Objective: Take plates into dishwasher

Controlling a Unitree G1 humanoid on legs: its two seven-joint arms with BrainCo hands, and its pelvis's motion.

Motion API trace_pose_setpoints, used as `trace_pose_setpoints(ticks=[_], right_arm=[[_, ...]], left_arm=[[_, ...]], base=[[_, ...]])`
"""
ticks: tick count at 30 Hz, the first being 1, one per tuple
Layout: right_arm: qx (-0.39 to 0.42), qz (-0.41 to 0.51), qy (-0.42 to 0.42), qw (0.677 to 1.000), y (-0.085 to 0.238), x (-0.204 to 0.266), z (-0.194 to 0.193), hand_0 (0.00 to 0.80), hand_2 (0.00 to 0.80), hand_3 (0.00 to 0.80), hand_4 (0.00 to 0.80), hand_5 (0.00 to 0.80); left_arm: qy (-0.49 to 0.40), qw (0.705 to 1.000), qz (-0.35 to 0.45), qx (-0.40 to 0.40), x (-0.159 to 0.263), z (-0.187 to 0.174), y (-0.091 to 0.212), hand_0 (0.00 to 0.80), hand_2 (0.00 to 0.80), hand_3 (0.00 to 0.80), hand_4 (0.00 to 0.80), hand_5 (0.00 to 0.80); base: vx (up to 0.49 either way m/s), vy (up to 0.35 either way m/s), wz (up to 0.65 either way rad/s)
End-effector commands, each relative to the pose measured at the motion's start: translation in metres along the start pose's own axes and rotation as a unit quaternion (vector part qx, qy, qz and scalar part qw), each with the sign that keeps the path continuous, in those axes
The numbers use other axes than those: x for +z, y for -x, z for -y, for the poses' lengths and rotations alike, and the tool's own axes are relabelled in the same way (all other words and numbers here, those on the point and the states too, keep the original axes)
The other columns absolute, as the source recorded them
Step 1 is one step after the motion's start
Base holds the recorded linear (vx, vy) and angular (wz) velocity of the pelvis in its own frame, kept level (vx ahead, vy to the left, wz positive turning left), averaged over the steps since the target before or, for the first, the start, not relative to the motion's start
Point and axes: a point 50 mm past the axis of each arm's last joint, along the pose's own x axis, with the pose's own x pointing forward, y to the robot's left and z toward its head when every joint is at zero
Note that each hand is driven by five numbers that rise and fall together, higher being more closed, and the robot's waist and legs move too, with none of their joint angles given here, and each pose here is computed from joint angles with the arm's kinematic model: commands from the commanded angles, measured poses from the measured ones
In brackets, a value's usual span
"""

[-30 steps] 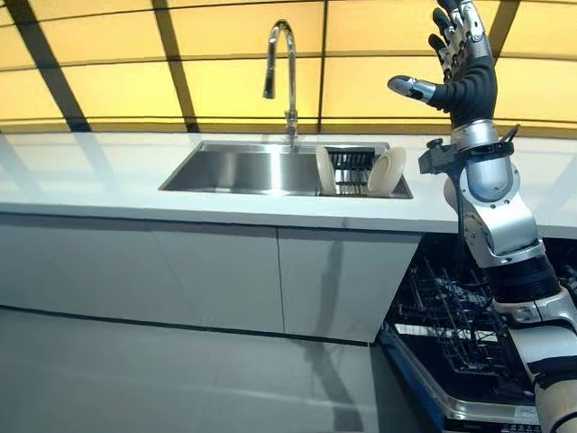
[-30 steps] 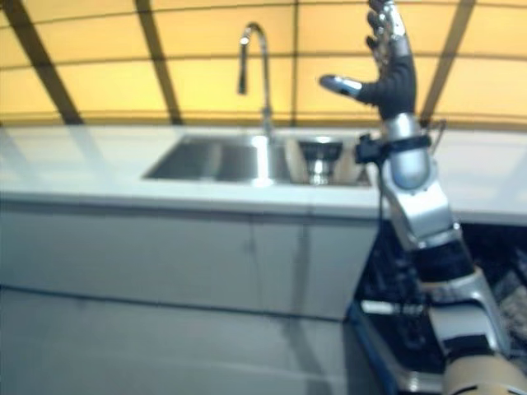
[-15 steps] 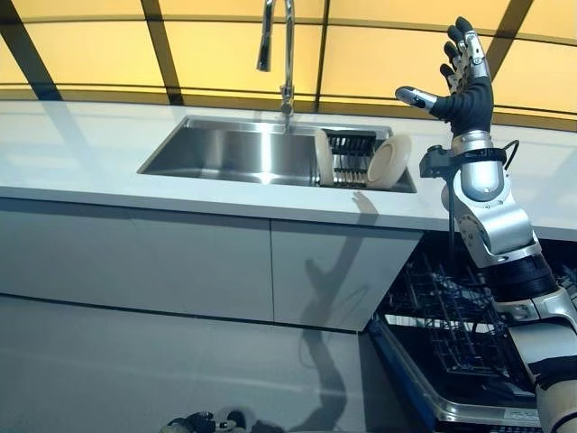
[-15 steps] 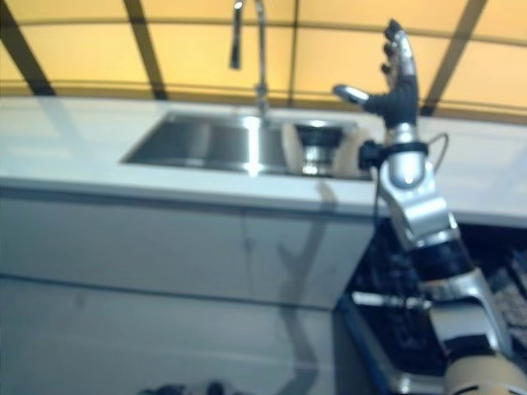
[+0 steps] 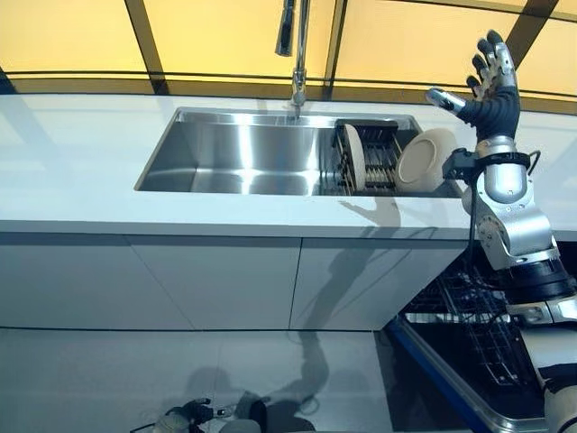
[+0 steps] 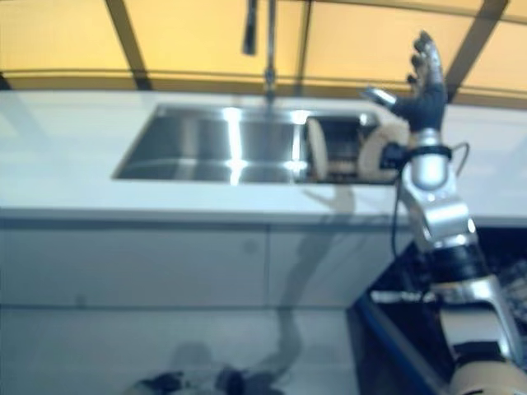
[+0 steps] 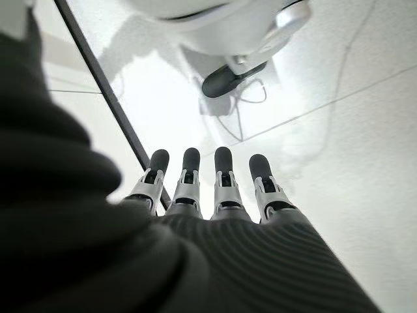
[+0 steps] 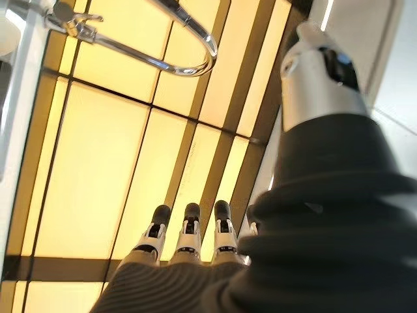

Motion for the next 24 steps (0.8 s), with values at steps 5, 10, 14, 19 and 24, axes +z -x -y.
trace_pose_setpoints(ticks=[5, 10, 14, 19, 24], right_arm=[[-0.044, 0.041, 0.02, 0.998, -0.004, 0.017, 0.025, 0.0, 0.0, 0.0, 0.0, 0.0], [-0.037, 0.041, 0.026, 0.998, -0.015, 0.025, 0.025, 0.0, 0.0, 0.0, 0.0, 0.0], [-0.038, 0.046, 0.02, 0.998, -0.023, 0.037, 0.026, 0.0, 0.0, 0.0, 0.0, 0.0], [-0.043, 0.041, 0.021, 0.998, -0.02, 0.036, 0.027, 0.0, 0.0, 0.0, 0.0, 0.0], [-0.037, 0.038, 0.015, 0.998, -0.011, 0.028, 0.02, 0.0, 0.0, 0.0, 0.0, 0.0]], left_arm=[[-0.049, 0.998, -0.04, 0.004, -0.018, -0.008, 0.002, 0.0, 0.0, 0.0, 0.0, 0.0], [-0.033, 0.998, -0.058, 0.013, -0.022, -0.014, 0.003, 0.0, 0.0, 0.0, 0.0, 0.0], [-0.019, 0.998, -0.059, 0.023, -0.02, -0.022, 0.004, 0.0, 0.0, 0.0, 0.0, 0.0], [-0.026, 0.998, -0.062, 0.018, -0.023, -0.02, 0.004, 0.0, 0.0, 0.0, 0.0, 0.0], [-0.038, 0.996, -0.085, 0.015, -0.039, -0.022, 0.007, 0.0, 0.0, 0.0, 0.0, 0.0]], base=[[0.205, 0.272, 0.0], [0.159, 0.052, -0.08], [0.124, -0.108, -0.34], [0.15, -0.18, 0.06], [0.227, -0.337, 0.25]])
